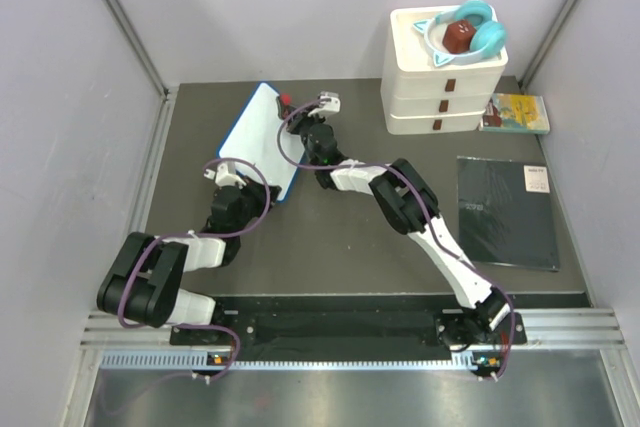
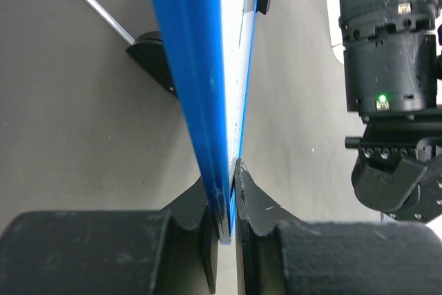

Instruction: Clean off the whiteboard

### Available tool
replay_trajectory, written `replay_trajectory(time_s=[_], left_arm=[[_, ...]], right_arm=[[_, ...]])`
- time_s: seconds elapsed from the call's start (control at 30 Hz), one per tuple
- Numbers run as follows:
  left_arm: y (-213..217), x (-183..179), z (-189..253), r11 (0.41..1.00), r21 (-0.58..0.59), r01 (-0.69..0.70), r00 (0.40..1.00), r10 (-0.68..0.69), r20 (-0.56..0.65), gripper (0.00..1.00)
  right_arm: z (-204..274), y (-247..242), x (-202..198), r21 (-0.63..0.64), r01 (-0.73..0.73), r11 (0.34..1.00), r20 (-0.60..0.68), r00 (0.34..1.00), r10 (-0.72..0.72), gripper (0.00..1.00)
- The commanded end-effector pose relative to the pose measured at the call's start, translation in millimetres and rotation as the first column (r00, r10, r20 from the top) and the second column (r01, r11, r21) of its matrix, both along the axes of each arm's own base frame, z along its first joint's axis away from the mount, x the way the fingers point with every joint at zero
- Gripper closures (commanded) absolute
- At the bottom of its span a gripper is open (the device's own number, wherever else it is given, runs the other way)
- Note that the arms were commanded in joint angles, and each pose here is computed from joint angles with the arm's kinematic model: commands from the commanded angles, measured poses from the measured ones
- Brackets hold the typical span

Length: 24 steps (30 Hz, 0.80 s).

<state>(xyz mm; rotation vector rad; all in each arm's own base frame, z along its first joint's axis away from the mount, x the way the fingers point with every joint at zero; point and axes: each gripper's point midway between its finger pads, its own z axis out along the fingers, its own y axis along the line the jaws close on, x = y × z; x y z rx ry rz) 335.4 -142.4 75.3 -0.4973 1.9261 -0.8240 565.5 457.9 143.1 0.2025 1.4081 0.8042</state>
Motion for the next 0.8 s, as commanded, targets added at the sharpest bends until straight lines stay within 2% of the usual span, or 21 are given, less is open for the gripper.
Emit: replay_trajectory(time_s=[0.0, 0.33, 0.6, 0.77], left_arm=[[-21.8, -115.1, -100.3, 0.951, 0.015, 0.308, 0.835, -0.263, -0.483, 1.00], [-26.1, -76.5, -75.2, 0.943, 0.083, 0.323, 0.857, -0.255, -0.447, 1.00], [-19.0, -59.2, -73.8, 0.946, 0.092, 0.311, 0.854, -0.236, -0.463, 1.00], [-4.2, -59.2, -72.5, 0.955, 0.087, 0.283, 0.859, -0.212, -0.466, 1.00]], right_arm=[[67.3, -14.4, -9.9, 0.059, -0.003, 0.998, 0.099, 0.995, -0.003, 1.00], [113.5, -80.6, -6.3, 0.101, 0.065, 0.993, 0.167, 0.983, -0.082, 1.00], [119.9, -122.0, -5.1, 0.084, 0.117, 0.990, 0.171, 0.977, -0.130, 1.00], [116.5, -133.8, -18.0, 0.065, 0.114, 0.991, 0.184, 0.975, -0.124, 1.00]])
